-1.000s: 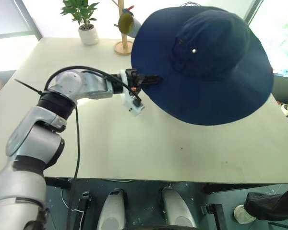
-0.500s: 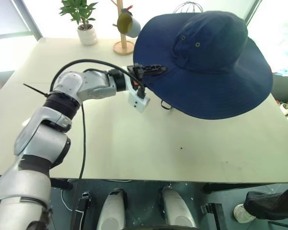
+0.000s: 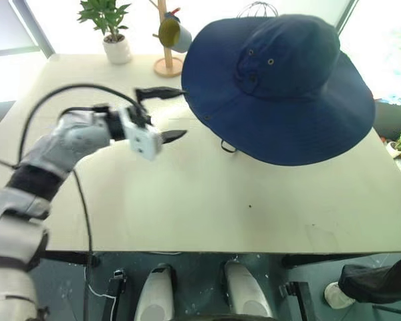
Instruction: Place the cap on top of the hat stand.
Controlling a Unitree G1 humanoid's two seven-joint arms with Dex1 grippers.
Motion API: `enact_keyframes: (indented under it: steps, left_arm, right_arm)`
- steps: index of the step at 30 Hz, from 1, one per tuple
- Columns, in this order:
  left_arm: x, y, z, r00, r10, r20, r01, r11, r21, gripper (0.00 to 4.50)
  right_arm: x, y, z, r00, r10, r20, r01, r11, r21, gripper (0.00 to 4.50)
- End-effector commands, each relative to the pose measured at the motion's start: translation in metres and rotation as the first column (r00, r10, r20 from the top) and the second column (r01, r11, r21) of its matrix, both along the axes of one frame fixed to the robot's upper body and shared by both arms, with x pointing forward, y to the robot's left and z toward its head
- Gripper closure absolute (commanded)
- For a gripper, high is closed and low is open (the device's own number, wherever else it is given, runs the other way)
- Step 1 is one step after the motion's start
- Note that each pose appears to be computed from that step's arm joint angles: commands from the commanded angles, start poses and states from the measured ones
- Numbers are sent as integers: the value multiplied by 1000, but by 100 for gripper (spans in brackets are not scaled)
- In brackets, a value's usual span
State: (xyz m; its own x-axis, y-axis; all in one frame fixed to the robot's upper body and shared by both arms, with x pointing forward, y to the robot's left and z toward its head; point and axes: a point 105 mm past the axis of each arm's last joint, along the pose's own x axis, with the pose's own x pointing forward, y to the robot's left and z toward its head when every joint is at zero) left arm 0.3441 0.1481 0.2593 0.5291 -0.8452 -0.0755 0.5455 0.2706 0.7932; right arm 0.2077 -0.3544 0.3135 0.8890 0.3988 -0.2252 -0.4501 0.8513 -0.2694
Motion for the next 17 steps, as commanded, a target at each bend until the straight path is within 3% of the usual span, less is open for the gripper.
enact_keyframes:
  steps: [1,4,8,17]
  left_arm:
    - [-23,24,48,919,-101,-382,-5,963,-268,1]
    - [-36,55,71,854,-133,-503,-42,946,-322,1]
    - [-47,75,82,805,-155,-573,-47,946,-321,1]
    - [-40,83,90,818,-122,-562,-48,959,-278,1]
  right_arm:
    - [2,-1,14,999,13,36,-11,999,-43,0]
    - [7,-2,14,999,42,16,-41,998,-44,0]
    - [13,-2,20,997,74,14,-74,997,-24,0]
    - [27,-1,19,994,110,2,-110,993,-37,0]
